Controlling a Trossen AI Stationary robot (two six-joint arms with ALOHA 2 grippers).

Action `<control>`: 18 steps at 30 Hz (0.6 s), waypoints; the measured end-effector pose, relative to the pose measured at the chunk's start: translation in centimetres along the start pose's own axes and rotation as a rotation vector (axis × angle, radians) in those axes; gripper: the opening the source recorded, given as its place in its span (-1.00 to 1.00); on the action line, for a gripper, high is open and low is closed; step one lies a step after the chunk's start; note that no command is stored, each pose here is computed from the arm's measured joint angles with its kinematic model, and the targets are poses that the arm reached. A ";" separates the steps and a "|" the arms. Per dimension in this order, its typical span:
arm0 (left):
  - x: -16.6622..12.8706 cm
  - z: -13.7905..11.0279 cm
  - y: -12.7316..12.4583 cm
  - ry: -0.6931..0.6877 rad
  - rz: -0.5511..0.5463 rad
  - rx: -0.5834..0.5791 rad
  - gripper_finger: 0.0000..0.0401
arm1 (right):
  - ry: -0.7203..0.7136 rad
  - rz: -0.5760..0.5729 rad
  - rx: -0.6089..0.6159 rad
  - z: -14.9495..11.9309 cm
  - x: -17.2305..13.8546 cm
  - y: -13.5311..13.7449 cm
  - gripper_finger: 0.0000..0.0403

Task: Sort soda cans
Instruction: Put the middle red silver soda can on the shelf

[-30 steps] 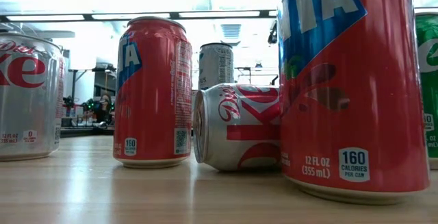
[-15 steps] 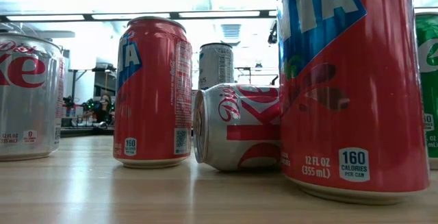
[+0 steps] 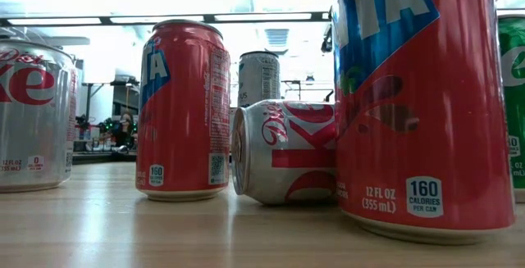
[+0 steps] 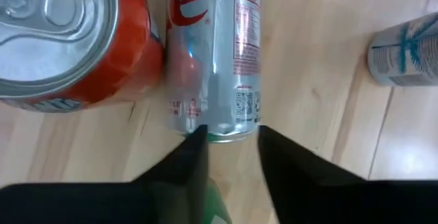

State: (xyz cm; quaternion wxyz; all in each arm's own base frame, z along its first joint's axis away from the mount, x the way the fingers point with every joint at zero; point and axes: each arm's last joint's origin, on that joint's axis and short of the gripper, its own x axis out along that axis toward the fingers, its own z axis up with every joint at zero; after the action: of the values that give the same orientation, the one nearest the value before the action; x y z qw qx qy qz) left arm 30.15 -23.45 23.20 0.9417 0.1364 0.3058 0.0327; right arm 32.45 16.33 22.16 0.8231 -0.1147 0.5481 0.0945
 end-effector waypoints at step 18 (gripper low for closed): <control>-0.1 -0.8 0.0 0.050 0.017 -0.014 -1.00 | 0.054 0.049 -0.091 -0.1 2.3 0.7 0.72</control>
State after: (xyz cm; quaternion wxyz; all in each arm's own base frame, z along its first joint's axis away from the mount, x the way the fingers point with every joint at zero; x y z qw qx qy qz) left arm 29.55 -23.29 22.64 0.9344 0.1315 0.3278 0.0460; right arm 33.06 17.01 19.91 0.7992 -0.1411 0.5681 0.1365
